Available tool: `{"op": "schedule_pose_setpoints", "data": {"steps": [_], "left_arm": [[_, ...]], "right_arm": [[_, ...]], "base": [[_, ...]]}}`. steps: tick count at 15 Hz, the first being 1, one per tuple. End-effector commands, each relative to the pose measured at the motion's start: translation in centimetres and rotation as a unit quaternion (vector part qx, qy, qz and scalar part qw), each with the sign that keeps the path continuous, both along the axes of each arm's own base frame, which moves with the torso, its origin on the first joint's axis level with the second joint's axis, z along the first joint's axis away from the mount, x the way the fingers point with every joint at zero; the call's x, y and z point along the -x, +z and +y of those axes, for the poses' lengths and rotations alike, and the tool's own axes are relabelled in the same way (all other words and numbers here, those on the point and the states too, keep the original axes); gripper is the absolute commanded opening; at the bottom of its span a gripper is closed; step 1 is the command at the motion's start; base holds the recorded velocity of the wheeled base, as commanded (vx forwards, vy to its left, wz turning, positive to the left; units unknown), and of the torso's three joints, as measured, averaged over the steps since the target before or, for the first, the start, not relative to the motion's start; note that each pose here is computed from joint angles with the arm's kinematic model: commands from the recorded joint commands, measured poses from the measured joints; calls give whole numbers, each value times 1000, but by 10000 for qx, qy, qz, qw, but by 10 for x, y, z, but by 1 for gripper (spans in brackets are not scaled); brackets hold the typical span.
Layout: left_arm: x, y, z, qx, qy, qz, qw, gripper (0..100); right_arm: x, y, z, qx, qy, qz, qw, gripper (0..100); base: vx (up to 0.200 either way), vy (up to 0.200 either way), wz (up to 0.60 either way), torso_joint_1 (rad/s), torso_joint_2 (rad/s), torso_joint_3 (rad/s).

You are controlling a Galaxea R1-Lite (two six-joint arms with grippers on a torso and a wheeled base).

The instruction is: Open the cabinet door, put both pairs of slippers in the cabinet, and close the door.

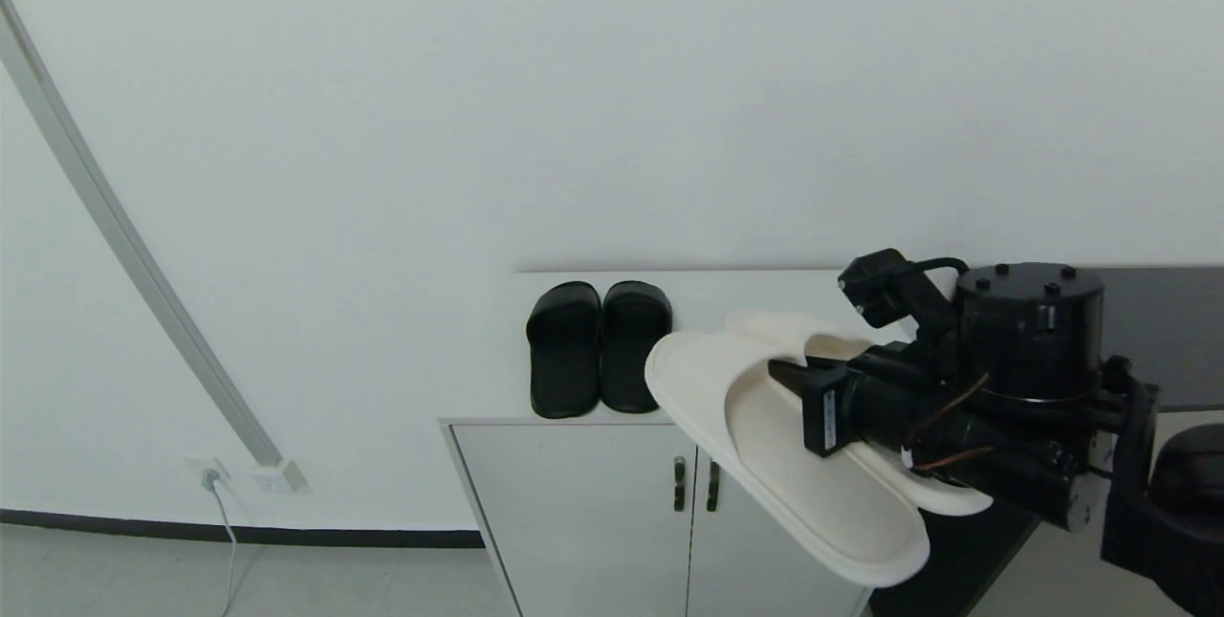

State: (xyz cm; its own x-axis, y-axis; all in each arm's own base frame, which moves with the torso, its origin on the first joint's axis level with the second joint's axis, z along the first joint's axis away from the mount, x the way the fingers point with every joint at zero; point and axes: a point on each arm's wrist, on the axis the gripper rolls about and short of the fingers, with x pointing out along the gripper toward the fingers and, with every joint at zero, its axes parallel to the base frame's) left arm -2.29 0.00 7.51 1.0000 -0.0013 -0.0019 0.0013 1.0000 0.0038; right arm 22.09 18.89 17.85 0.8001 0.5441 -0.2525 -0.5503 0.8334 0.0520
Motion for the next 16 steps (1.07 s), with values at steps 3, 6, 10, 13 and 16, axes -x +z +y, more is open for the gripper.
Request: {"op": "schedule_pose_setpoints", "data": {"steps": [3, 6, 10, 13, 16], "left_arm": [[0, 0, 0, 4, -1, 6, 10000, 0], [0, 0, 0, 4, -1, 6, 10000, 0], [0, 0, 0, 12, -9, 6, 10000, 0], [0, 0, 0, 12, -9, 6, 10000, 0], [0, 0, 0, 12, -9, 6, 10000, 0]], "right_arm": [[23, 0, 1, 31, 402, 4, 9992, 0], [26, -8, -1, 103, 515, 116, 9986, 0], [25, -13, 0, 155, 544, 192, 9982, 0], [25, -14, -1, 151, 595, 216, 9979, 0], [26, -17, -2, 196, 597, 259, 9977, 0]], "base": [[0, 0, 0, 0, 0, 0], [0, 0, 0, 0, 0, 0], [-200, 0, 0, 8, 4, 2], [-133, 0, 0, -8, 0, 3], [0, 0, 0, 0, 0, 0]]}}
